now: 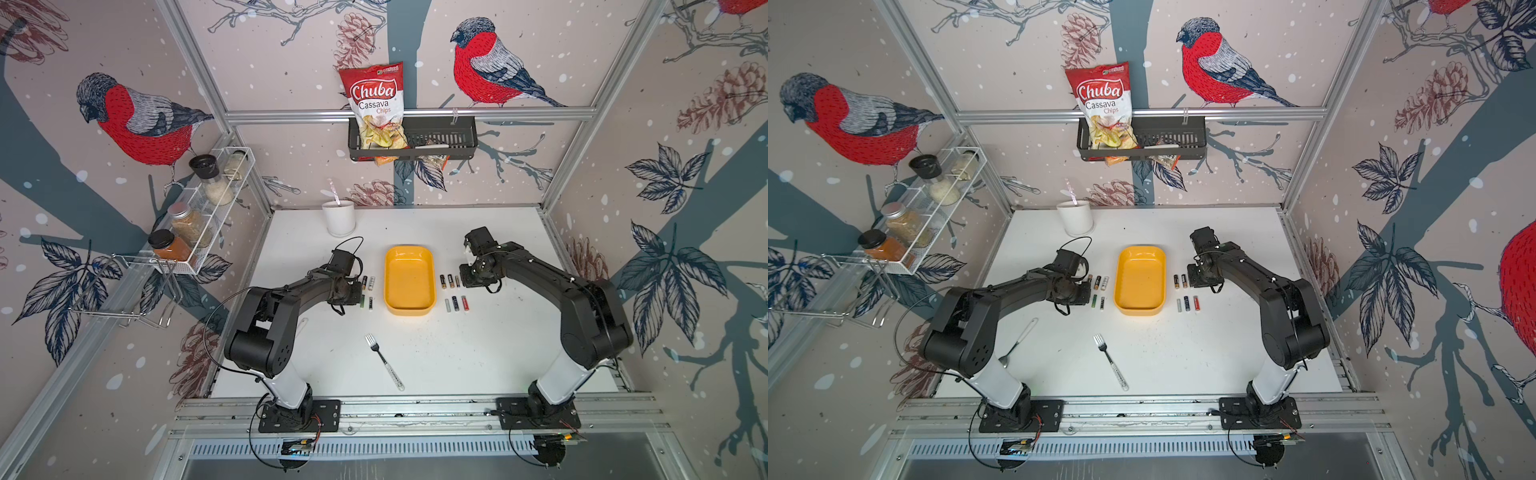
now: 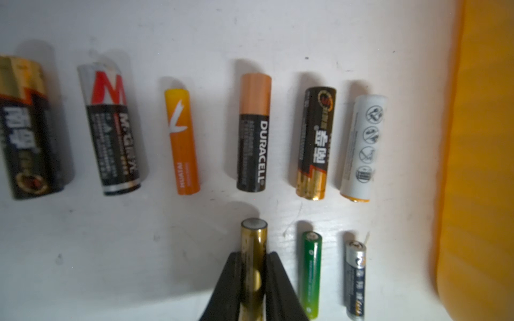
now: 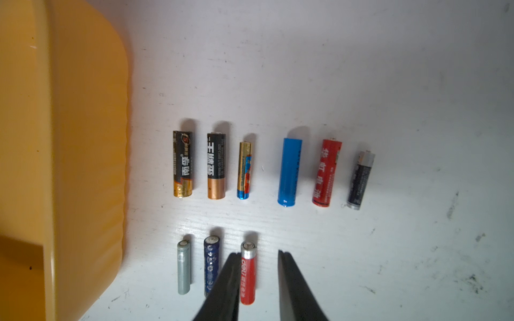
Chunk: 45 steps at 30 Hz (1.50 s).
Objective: Take the batteries out of the storage box
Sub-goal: Place the battery at the center of the board.
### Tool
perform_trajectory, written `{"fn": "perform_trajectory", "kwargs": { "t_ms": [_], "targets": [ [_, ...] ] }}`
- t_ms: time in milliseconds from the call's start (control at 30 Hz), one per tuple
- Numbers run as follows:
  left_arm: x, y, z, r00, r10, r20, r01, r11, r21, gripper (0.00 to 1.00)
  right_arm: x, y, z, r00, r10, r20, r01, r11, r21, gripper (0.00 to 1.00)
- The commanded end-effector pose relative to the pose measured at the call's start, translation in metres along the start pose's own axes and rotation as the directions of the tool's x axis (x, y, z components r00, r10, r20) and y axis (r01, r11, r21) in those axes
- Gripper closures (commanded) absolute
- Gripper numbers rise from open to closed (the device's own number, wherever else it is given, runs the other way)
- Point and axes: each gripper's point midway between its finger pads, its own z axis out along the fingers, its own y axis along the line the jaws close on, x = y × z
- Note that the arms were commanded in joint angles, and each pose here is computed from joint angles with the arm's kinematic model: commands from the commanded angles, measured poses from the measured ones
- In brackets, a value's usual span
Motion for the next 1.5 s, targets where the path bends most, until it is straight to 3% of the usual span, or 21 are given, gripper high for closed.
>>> {"fn": "perform_trajectory", "kwargs": {
  "t_ms": [0, 567, 1467],
  "targets": [
    [0.000, -0.002, 0.002, 1.000, -0.009, -0.004, 0.009, 1.000, 0.013, 0.80, 0.000, -0.002, -0.001, 1.000, -0.015, -0.005, 0.015, 1.000, 0.015, 0.70],
    [0.009, 0.001, 0.006, 0.999, -0.013, -0.029, 0.014, 1.000, 0.007, 0.75, 0.000, -0.002, -0.002, 1.000, -0.016, -0.005, 0.016, 1.000, 0.014, 0.70],
    [-0.005, 0.000, -0.007, 1.000, -0.012, 0.003, 0.012, 1.000, -0.008, 0.65, -0.005, -0.001, -0.006, 1.000, -0.014, 0.010, 0.014, 1.000, 0.014, 0.69]
  ]
}}
